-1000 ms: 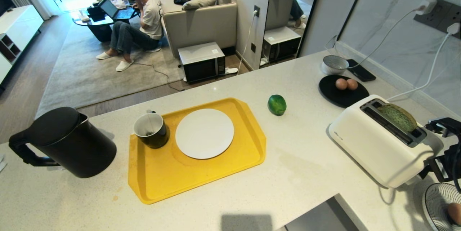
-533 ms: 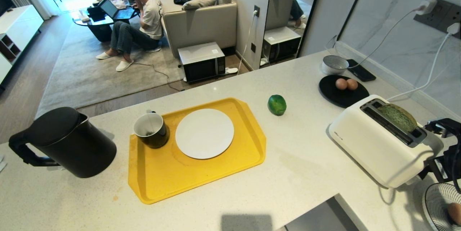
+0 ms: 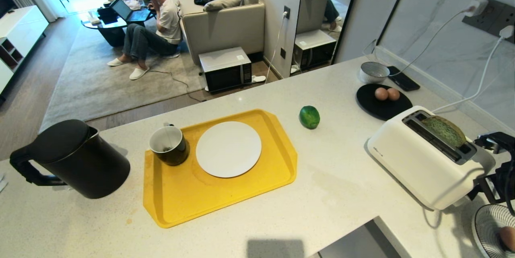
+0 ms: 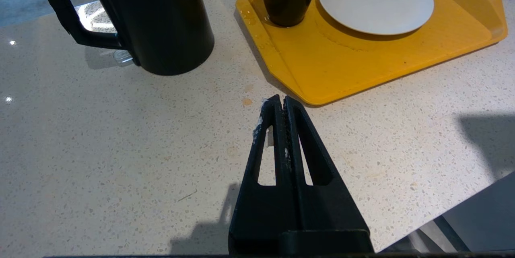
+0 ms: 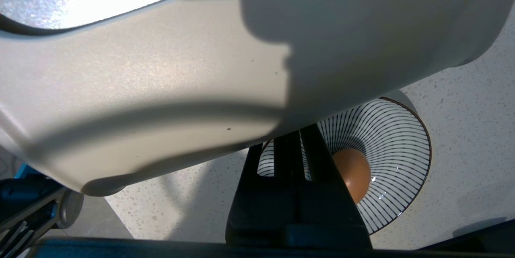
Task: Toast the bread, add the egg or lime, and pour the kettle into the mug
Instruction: Use a bread toaster
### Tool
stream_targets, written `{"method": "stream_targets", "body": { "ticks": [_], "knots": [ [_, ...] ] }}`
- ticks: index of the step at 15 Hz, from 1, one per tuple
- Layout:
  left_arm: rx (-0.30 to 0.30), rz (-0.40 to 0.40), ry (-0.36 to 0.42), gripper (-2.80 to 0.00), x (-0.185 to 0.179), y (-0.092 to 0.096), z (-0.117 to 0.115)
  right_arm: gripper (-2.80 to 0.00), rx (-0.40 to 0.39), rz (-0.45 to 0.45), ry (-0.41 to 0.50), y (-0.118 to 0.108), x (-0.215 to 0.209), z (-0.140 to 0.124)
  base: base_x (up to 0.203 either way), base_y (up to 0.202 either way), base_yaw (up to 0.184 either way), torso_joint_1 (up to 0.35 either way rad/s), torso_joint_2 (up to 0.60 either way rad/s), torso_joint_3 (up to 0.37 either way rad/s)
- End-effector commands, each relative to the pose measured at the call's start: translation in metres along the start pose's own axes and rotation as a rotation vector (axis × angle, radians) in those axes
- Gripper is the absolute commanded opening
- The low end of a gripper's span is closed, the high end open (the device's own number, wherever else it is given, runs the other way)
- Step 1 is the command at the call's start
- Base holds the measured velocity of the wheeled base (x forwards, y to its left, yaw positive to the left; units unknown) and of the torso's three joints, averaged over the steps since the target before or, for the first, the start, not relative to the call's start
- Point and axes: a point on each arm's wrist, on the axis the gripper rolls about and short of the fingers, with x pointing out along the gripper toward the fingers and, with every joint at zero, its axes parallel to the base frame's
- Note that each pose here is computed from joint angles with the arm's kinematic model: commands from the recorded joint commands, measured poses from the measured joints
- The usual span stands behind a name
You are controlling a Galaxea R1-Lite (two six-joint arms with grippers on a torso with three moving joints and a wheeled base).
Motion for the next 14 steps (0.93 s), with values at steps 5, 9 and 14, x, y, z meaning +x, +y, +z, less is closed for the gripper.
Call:
{"method": "stream_targets", "body": {
  "ticks": [5,9,14],
  "knots": [
    [0.000,0.000,-0.001,-2.80,0.0000,0.0000,0.0000,-2.80,-0.005,-0.007,-0.012,-0.0002,-0.0036,0.0011,0.000,0.000,0.000,0.000,0.00,0.000],
    [0.000,0.000,-0.001,-2.80,0.0000,0.0000,0.0000,-2.80,-0.006,-0.005,-0.010,0.0001,-0.0032,0.0004,0.000,0.000,0.000,0.000,0.00,0.000],
    [0.000,0.000,-0.001,-2.80,0.0000,0.0000,0.0000,-2.80,-0.007,-0.004,-0.009,0.0004,-0.0029,0.0006,0.000,0.000,0.000,0.000,0.00,0.000]
  ]
}}
